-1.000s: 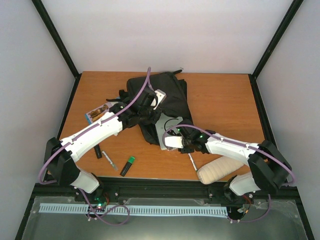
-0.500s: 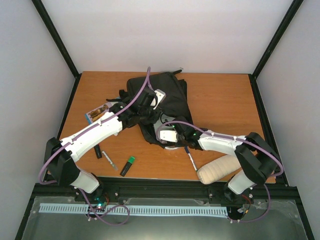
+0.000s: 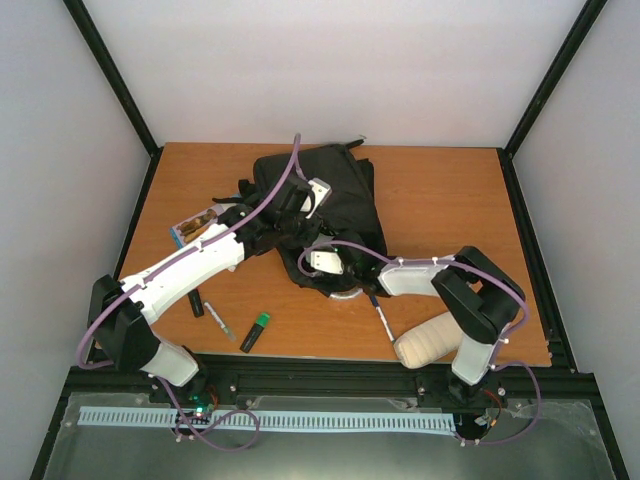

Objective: Pack the student bag
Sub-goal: Place the book in the student bag.

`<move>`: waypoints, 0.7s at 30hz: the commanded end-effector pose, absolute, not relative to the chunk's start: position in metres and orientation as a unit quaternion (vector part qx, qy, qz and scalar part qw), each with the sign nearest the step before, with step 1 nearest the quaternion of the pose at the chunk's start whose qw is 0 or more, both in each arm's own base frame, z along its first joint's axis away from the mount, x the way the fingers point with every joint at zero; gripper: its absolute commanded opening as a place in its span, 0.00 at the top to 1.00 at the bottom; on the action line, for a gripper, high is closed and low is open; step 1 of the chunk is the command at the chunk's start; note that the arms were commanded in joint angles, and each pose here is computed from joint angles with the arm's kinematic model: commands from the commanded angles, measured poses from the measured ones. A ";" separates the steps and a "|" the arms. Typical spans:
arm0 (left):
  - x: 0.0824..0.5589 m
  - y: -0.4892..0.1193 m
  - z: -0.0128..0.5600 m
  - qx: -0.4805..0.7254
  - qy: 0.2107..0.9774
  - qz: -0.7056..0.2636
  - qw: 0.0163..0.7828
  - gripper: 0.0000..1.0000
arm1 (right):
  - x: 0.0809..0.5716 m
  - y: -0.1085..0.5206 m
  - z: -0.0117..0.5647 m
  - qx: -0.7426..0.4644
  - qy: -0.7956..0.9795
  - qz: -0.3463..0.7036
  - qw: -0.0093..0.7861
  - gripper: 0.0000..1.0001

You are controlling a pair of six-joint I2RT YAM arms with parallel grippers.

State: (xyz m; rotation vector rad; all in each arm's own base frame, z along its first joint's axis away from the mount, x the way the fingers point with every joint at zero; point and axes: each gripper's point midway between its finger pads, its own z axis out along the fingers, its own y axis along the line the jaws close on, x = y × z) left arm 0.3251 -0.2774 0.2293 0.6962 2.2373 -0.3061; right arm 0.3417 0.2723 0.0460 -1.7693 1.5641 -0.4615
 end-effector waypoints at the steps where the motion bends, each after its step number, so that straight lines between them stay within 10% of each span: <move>1: 0.328 -0.281 0.281 0.262 0.845 -0.155 0.439 0.99 | 0.363 0.286 0.060 -0.669 0.593 -0.206 0.398 0.88; 21: 0.328 -0.282 0.279 0.264 0.846 -0.154 0.438 0.99 | 0.393 0.281 0.042 -0.656 0.608 -0.217 0.391 0.89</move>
